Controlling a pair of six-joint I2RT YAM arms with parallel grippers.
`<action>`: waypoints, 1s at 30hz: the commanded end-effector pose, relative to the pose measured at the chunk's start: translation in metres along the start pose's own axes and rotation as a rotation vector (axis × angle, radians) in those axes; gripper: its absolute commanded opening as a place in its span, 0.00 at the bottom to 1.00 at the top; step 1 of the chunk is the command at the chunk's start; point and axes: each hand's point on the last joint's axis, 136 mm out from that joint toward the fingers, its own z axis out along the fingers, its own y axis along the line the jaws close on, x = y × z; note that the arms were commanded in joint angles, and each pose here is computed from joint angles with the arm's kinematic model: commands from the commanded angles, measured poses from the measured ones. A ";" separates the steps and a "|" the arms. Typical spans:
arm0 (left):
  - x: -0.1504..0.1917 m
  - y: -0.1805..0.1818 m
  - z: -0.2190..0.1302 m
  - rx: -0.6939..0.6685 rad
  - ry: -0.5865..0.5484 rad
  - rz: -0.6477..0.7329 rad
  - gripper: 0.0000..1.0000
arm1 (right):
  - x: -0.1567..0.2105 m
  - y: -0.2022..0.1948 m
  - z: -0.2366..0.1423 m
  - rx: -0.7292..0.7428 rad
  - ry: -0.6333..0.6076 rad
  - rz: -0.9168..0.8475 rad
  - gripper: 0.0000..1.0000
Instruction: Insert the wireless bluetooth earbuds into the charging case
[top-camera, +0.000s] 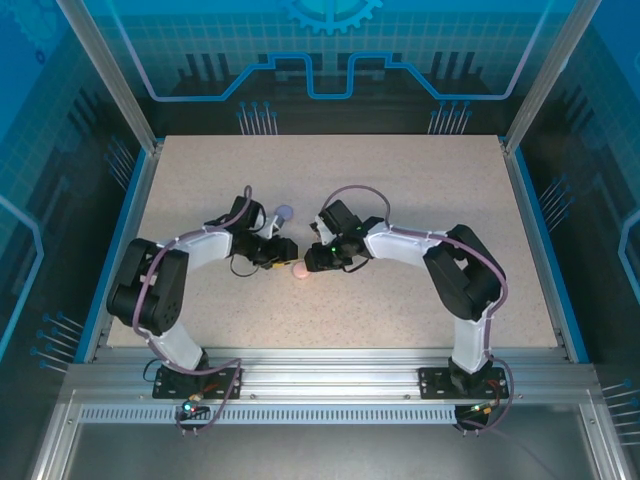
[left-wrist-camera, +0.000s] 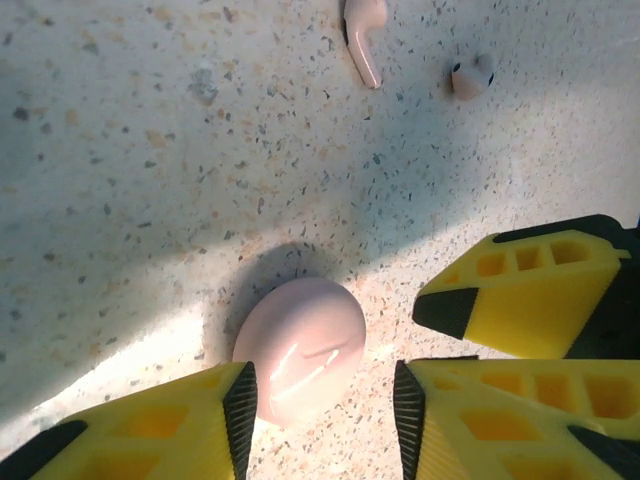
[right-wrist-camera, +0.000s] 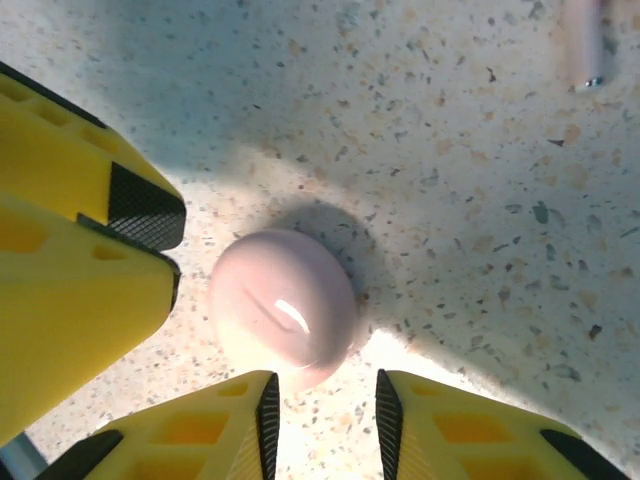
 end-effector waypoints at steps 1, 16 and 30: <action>-0.001 -0.006 -0.006 0.041 -0.035 -0.019 0.45 | 0.000 0.005 -0.007 -0.058 -0.004 0.030 0.35; 0.011 0.003 0.007 0.134 -0.026 -0.097 0.45 | 0.000 0.000 0.009 -0.140 0.019 0.152 0.31; 0.018 0.019 0.018 0.096 -0.001 -0.122 0.46 | 0.002 -0.007 0.024 -0.122 0.052 0.173 0.30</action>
